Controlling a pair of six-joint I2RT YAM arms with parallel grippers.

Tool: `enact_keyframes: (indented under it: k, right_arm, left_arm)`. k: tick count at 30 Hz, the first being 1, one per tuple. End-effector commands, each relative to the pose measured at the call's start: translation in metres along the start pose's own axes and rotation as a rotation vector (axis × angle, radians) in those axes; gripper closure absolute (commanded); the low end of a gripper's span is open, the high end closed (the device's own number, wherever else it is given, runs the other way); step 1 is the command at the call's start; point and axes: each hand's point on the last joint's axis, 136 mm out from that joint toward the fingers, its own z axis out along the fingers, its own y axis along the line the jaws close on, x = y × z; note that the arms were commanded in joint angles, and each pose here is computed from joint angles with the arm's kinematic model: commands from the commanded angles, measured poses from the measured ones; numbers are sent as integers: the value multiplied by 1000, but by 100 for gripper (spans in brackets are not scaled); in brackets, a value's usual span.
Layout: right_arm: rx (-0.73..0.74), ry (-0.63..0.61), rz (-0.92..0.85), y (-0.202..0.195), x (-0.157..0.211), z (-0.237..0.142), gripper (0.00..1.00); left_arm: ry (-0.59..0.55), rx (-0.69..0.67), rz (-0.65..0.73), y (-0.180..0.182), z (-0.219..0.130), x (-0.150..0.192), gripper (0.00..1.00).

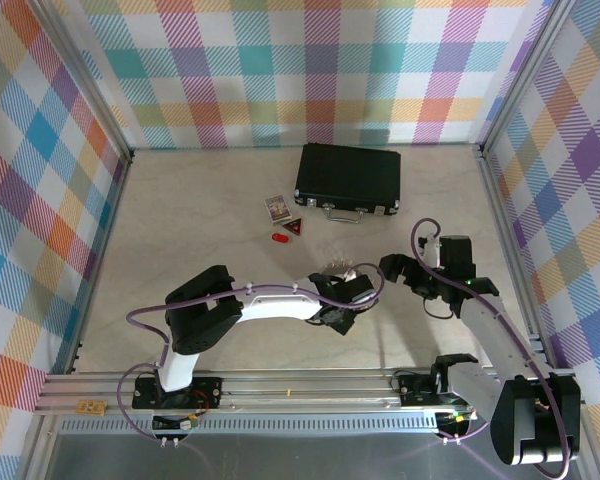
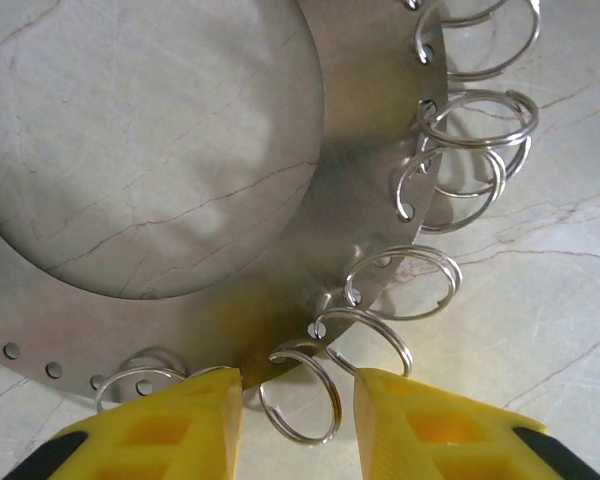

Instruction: Put the keys on the keyring

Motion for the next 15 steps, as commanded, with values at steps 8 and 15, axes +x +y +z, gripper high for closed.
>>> enact_keyframes:
  k: [8, 15]
  right_arm:
    - [-3, -11, -4, -1, 0, -2, 0]
    - [-9, -11, -6, 1, 0, -2, 0]
  left_arm:
    - [-3, -36, 12, 4, -10, 0, 83]
    - [-11, -39, 7, 7, -16, 0, 93]
